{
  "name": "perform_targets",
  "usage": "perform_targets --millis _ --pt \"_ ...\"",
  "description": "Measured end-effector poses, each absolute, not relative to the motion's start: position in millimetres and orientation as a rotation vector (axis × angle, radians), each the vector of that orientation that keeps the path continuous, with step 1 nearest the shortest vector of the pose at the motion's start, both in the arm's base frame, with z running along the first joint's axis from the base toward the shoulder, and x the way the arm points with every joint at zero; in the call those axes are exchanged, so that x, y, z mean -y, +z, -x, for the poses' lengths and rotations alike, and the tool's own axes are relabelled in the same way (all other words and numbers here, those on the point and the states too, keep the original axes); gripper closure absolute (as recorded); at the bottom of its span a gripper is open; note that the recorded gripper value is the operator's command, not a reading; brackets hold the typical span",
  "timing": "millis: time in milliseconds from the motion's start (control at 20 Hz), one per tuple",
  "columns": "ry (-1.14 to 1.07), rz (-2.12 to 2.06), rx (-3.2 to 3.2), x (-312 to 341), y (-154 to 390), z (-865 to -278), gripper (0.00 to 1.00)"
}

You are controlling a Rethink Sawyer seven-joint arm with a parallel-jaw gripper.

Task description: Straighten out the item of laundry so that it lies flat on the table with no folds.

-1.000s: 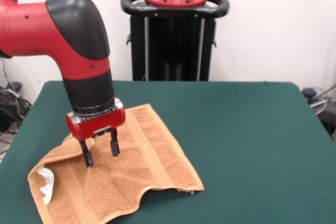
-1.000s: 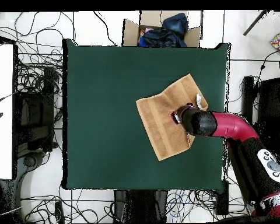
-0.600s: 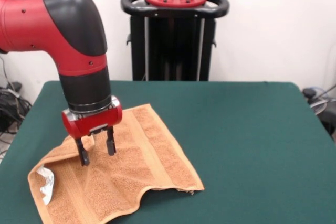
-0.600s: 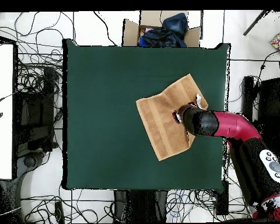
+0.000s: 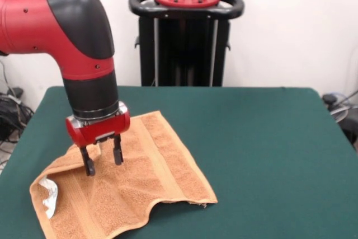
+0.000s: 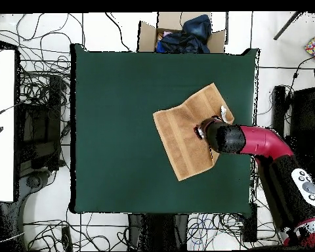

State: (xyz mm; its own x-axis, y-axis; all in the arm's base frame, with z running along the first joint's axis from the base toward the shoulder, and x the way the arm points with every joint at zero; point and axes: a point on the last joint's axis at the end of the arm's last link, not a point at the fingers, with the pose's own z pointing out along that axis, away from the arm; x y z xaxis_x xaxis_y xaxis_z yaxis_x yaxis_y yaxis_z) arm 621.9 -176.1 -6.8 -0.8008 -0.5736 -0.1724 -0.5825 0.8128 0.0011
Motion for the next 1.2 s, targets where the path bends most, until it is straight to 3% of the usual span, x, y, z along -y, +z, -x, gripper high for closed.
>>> perform_targets --millis 200,800,1200 --pt "0.082 0.947 -2.835 160.9 -16.1 -617.0 0.00" --pt "0.058 1.182 -2.691 21.6 -36.9 -577.3 0.00" --pt "0.070 1.120 -2.722 -4.3 -42.3 -558.3 0.00"
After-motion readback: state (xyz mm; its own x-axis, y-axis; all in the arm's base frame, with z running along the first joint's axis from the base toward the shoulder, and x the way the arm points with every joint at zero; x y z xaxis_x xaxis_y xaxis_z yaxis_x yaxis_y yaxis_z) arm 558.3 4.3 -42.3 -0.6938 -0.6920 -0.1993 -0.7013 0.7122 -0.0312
